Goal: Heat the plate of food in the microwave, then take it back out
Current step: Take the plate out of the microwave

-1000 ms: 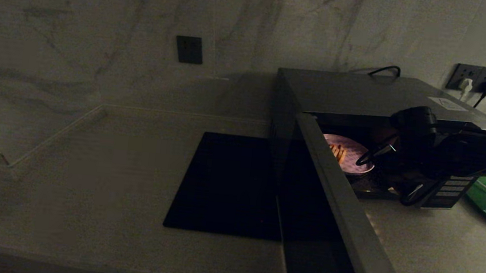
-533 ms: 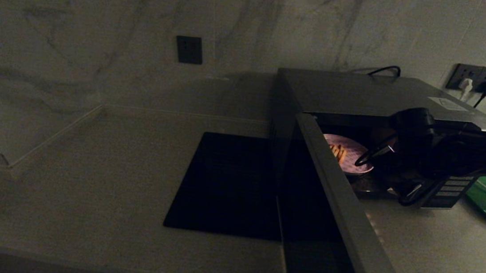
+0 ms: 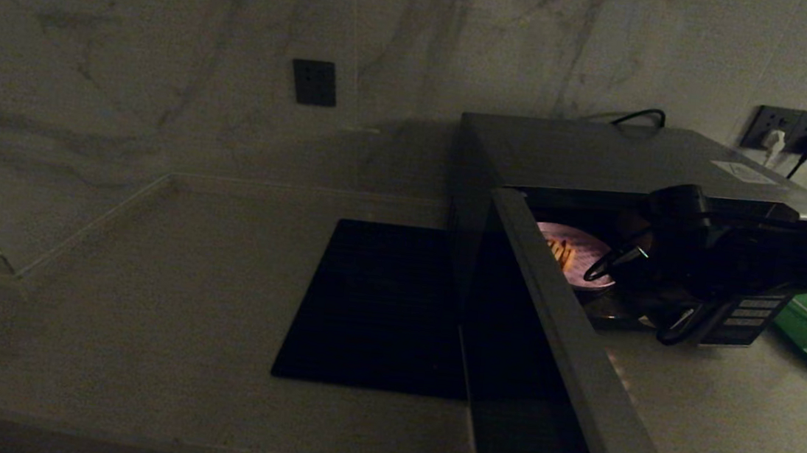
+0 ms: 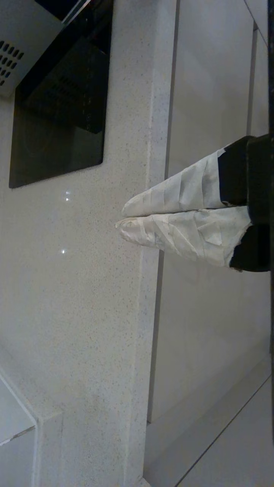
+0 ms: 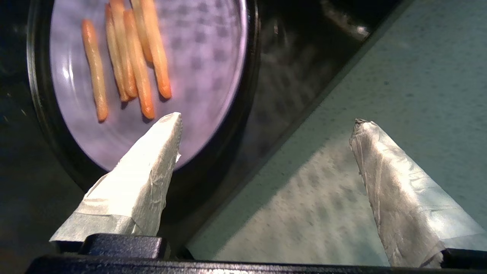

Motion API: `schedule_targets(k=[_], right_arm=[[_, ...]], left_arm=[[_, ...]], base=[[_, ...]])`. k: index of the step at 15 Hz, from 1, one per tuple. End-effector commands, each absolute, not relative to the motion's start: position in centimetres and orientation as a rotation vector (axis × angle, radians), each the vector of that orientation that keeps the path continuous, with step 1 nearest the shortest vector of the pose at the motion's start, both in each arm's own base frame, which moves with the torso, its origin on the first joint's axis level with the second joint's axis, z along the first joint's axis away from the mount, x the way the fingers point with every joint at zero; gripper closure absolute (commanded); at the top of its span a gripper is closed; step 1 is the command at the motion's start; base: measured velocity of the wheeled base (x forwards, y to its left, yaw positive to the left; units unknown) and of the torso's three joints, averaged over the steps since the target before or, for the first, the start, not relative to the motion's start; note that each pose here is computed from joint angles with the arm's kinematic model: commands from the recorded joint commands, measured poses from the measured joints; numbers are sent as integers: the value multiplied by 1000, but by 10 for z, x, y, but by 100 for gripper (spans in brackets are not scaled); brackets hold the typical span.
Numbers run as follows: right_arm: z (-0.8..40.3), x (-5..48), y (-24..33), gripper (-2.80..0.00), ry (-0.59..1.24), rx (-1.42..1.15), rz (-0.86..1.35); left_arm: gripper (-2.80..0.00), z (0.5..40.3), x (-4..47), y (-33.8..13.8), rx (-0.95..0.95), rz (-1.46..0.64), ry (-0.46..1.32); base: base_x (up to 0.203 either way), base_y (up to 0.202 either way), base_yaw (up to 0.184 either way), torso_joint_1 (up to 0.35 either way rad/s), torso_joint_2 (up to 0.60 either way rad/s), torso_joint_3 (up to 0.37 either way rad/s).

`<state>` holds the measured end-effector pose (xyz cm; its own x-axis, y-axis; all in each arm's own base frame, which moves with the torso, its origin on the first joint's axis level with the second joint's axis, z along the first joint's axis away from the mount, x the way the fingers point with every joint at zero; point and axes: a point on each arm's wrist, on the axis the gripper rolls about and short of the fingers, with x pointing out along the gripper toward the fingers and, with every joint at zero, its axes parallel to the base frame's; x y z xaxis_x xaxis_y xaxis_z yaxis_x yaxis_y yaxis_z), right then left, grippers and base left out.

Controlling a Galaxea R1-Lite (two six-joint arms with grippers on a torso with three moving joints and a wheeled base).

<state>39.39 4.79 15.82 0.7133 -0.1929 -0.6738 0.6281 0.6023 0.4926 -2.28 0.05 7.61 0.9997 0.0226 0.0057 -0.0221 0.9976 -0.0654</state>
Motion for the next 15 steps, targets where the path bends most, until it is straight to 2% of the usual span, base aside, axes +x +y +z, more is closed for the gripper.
schedule_targets(k=[1, 4, 9, 12, 15], right_arm=[[170, 385, 46, -280, 594, 789, -502], [185, 368, 44, -280, 591, 691, -454], [168, 356, 42, -280, 659, 494, -403], [166, 361, 41, -280, 567, 454, -351], [168, 363, 42, -280, 559, 416, -332]], left_arm=[[0, 76, -23, 1, -66, 23, -8], [0, 76, -23, 1, -66, 23, -8], [0, 76, -23, 1, -66, 23, -8], [0, 76, -23, 1, -66, 23, -8], [0, 76, -23, 1, -66, 23, -8]], base=[[0, 0, 0, 0, 0, 0], [0, 0, 0, 0, 0, 0], [0, 0, 0, 0, 0, 0], [0, 0, 0, 0, 0, 0], [0, 0, 0, 0, 0, 0]])
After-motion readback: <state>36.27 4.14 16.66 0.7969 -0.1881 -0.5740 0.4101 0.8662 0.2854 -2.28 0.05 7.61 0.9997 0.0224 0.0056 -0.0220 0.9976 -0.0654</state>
